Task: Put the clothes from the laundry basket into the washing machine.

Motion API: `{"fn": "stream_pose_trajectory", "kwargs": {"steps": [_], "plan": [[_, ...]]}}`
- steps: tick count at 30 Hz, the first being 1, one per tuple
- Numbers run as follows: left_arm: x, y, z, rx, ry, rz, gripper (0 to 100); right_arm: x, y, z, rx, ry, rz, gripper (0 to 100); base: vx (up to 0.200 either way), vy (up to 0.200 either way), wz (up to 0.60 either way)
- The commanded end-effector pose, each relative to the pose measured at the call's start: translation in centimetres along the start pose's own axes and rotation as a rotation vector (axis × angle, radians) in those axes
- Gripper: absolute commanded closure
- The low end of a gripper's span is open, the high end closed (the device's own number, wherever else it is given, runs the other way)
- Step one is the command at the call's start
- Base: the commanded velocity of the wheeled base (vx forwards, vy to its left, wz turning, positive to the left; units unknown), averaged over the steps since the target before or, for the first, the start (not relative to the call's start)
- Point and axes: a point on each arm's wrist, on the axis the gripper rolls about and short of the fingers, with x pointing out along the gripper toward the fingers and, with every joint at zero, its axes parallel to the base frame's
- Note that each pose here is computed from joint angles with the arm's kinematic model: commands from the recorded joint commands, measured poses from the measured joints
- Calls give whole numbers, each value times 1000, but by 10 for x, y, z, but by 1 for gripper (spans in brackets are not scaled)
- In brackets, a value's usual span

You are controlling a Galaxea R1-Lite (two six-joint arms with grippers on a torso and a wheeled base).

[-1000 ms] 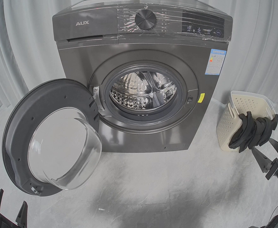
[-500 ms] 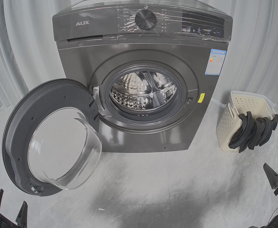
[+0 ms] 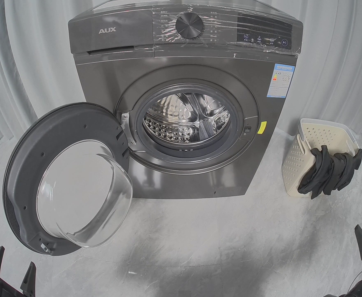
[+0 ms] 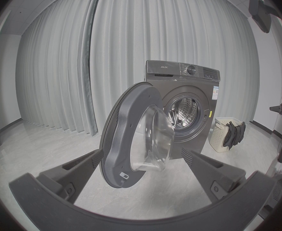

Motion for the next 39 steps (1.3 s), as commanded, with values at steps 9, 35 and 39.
{"fn": "stream_pose_trajectory", "kwargs": {"steps": [9,35,39], "plan": [[0,0,-4,0,1,1,0,-31,2,-28,-38,-62,-54,0,0,0,0],[0,0,-4,0,1,1,0,-34,0,-43,-66,41,-163,0,0,-62,0],[0,0,-4,0,2,1,0,-34,0,-43,-66,41,-163,0,0,-200,0]]}}
